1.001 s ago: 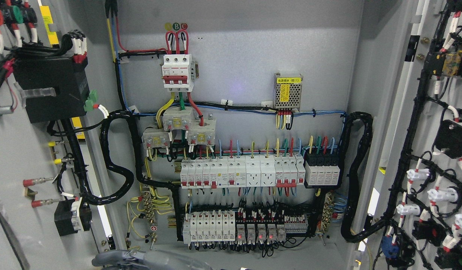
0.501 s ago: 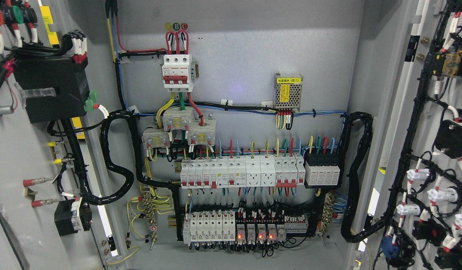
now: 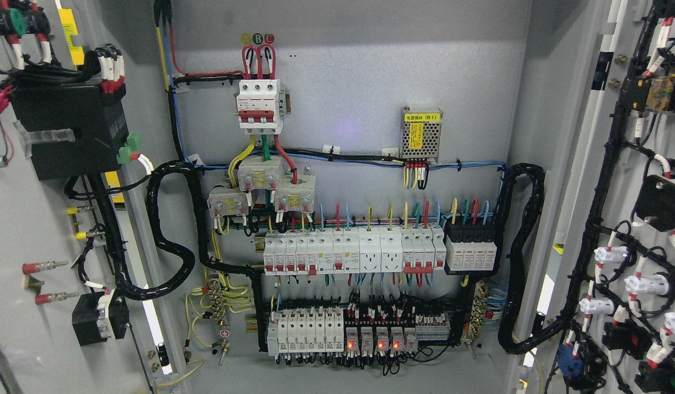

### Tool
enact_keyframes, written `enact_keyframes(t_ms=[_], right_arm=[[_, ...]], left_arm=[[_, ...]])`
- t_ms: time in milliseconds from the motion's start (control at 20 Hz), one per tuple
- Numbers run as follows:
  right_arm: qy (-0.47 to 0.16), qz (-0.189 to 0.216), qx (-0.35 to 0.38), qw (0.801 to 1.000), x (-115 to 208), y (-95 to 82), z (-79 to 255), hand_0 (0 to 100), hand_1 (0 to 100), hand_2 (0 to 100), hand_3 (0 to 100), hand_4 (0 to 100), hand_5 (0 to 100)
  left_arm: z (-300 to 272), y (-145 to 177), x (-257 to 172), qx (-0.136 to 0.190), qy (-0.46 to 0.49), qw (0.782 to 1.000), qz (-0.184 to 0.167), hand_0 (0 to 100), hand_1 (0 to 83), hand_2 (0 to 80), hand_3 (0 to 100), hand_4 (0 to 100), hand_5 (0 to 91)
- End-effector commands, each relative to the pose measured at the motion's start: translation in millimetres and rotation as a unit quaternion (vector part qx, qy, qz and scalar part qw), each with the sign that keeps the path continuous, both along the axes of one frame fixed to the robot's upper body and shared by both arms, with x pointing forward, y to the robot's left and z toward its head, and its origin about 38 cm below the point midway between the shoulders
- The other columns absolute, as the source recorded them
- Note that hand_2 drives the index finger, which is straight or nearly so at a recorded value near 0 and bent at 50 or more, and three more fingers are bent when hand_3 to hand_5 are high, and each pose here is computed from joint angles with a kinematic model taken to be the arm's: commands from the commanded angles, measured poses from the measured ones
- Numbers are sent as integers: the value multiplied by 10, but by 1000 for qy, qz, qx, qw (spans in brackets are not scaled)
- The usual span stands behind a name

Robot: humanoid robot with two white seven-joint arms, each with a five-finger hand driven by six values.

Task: Open door with both hands
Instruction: 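Withdraw the right hand down out of view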

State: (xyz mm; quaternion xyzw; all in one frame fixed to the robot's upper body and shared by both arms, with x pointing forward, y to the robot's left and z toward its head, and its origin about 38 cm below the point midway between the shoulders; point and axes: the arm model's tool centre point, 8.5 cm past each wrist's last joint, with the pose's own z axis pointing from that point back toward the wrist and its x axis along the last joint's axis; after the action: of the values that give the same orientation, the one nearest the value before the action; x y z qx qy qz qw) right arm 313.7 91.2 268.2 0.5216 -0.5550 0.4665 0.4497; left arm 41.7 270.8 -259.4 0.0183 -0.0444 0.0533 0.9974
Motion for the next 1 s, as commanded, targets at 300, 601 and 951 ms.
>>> enact_keyframes(t_ms=[300, 601, 951], right_arm=[[-22, 31, -28, 999, -186, 290, 3, 222, 9, 0, 0, 0, 0], [-13, 0, -13, 1000, -12, 143, 40, 222, 7, 0, 0, 0, 0], [46, -133, -9, 990, 556, -804, -337, 221, 9, 0, 0, 0, 0]], left_arm=[[-13, -168, 0, -13, 0, 1000, -1, 0, 0, 0, 0, 0, 0], [-13, -168, 0, -13, 0, 1000, -2, 0, 0, 0, 0, 0, 0], [-13, -174, 170, -17, -29, 999, -5, 0, 0, 0, 0, 0, 0]])
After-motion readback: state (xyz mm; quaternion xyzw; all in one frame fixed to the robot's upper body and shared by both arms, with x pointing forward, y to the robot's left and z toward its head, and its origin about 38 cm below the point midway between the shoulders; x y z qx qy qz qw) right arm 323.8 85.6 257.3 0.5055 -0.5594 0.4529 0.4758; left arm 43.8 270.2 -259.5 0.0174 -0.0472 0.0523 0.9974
